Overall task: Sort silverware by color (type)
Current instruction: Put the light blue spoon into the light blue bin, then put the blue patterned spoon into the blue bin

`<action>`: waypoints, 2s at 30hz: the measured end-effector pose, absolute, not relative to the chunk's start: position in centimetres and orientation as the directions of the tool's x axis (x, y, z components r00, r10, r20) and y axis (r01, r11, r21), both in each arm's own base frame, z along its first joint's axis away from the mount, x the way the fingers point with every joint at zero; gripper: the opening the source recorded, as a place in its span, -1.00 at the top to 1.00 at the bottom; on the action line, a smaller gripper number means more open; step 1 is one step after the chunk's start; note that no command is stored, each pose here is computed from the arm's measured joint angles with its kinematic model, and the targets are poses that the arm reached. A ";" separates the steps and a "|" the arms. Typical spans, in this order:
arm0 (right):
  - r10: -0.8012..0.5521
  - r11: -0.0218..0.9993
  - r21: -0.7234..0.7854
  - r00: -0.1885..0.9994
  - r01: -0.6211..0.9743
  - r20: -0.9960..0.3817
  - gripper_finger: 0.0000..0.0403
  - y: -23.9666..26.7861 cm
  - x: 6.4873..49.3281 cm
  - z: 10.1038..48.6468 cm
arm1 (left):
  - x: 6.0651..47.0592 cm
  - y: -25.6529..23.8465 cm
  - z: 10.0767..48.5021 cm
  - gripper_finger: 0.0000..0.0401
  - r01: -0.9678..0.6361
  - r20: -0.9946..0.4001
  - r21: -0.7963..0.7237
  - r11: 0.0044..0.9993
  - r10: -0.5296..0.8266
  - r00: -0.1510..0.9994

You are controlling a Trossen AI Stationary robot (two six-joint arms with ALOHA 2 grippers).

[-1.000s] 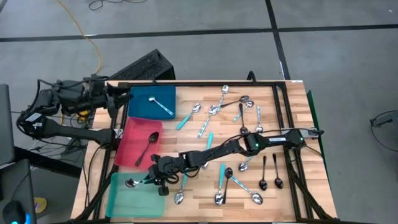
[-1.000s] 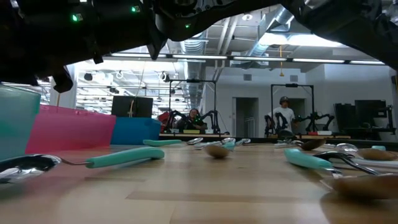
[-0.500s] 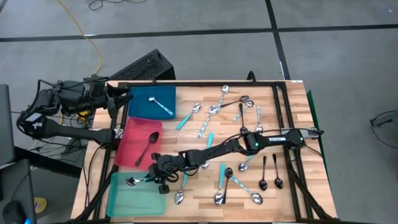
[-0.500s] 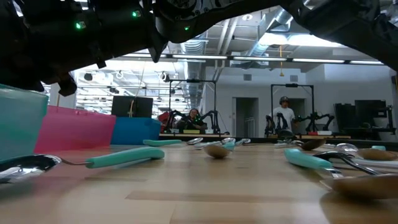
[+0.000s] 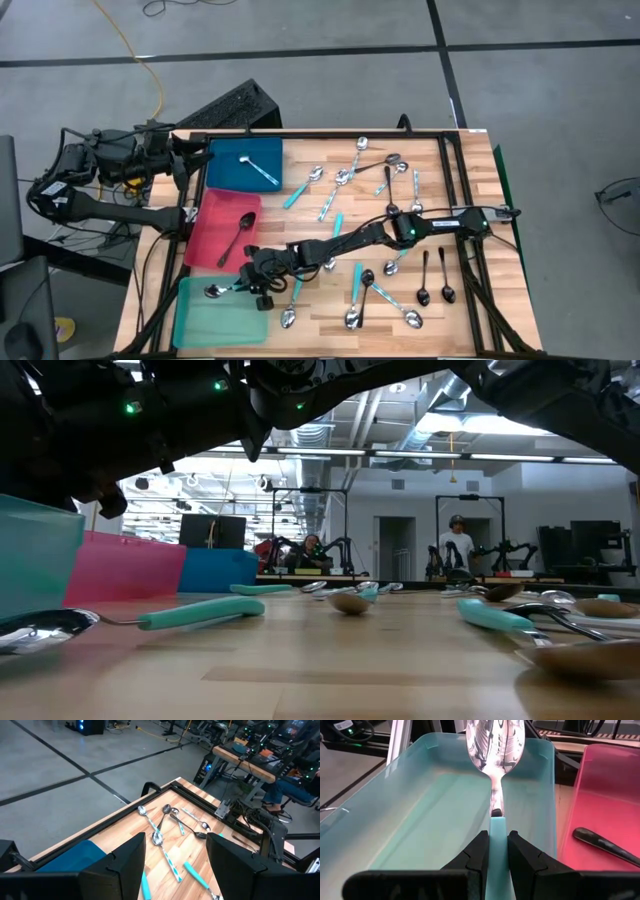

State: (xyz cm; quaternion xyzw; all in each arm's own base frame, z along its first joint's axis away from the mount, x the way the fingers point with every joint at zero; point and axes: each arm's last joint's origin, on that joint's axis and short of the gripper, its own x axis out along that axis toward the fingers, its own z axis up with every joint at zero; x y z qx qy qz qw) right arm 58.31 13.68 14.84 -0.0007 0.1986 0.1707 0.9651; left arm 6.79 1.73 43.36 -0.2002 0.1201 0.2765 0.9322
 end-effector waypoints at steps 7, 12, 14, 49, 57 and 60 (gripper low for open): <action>0.328 0.942 0.068 0.860 -0.329 -0.391 0.59 13.6 58.3 14.8 | 6.8 1.7 43.4 0.03 -0.563 -0.335 -0.304 0.768 0.468 0.818; 0.328 0.942 0.068 0.859 -0.329 -0.392 0.48 13.6 58.3 14.8 | 6.8 1.7 43.4 0.03 -0.563 -0.335 -0.301 0.770 0.468 0.818; 0.328 0.942 0.068 0.860 -0.329 -0.392 0.42 13.6 58.3 14.8 | 6.8 1.7 43.4 0.03 -0.563 -0.335 -0.301 0.769 0.468 0.818; 0.320 0.946 0.127 0.925 -0.299 -0.206 0.24 10.4 57.6 24.2 | 6.8 1.7 43.3 0.03 -0.564 -0.335 -0.308 0.766 0.468 0.818; 0.269 0.963 0.077 0.925 -0.258 -0.269 0.24 7.0 55.2 30.1 | 6.8 1.7 43.3 0.03 -0.565 -0.335 -0.319 0.761 0.468 0.818; 0.250 0.967 0.026 0.930 -0.253 -0.270 0.24 5.7 53.9 32.7 | 6.8 1.7 43.4 0.03 -0.566 -0.335 -0.322 0.759 0.468 0.818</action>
